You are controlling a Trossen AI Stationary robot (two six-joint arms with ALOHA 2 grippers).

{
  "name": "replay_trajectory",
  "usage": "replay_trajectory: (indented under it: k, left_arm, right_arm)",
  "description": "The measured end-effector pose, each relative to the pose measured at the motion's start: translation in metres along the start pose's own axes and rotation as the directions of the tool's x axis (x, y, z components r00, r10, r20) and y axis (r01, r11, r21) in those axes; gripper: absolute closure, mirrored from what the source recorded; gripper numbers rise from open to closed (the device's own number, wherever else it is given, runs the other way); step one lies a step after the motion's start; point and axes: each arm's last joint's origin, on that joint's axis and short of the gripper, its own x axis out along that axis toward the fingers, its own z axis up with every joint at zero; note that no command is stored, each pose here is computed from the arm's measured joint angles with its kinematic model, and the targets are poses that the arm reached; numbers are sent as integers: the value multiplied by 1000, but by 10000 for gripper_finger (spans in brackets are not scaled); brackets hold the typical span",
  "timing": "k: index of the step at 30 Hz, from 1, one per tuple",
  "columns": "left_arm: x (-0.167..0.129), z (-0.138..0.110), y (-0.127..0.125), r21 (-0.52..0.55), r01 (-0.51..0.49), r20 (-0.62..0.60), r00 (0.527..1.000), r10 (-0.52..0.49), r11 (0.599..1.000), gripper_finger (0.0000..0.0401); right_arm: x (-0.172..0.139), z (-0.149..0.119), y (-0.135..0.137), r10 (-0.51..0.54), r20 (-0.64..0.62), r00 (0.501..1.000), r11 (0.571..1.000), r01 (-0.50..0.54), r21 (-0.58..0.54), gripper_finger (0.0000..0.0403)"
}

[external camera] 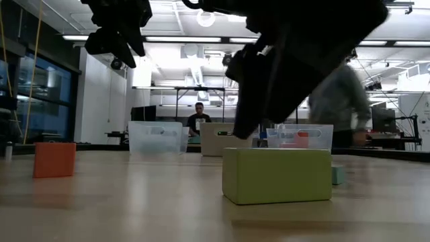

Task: Sort & place blocks by color
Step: Put the green block into the blue bin

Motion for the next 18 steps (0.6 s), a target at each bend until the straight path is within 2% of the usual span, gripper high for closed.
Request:
replay_trajectory:
  k: [9, 13, 15, 18]
  left_arm:
    - [0, 0, 0, 9, 1, -1, 1000, -1, 1000, 245]
    - [0, 0, 0, 9, 1, -1, 1000, -1, 1000, 245]
    - [0, 0, 0, 10, 1, -1, 1000, -1, 1000, 245]
    - [0, 0, 0, 11, 1, -1, 1000, -1, 1000, 245]
  right_arm:
    - [20, -12, 8, -19, -73, 997, 1000, 21, 21, 151]
    - [22, -13, 7, -68, -71, 995, 997, 71, 43, 155]
    - [22, -13, 6, -86, -66, 994, 995, 89, 49, 169]
    - [22, -13, 6, -76, -69, 995, 996, 79, 50, 211]
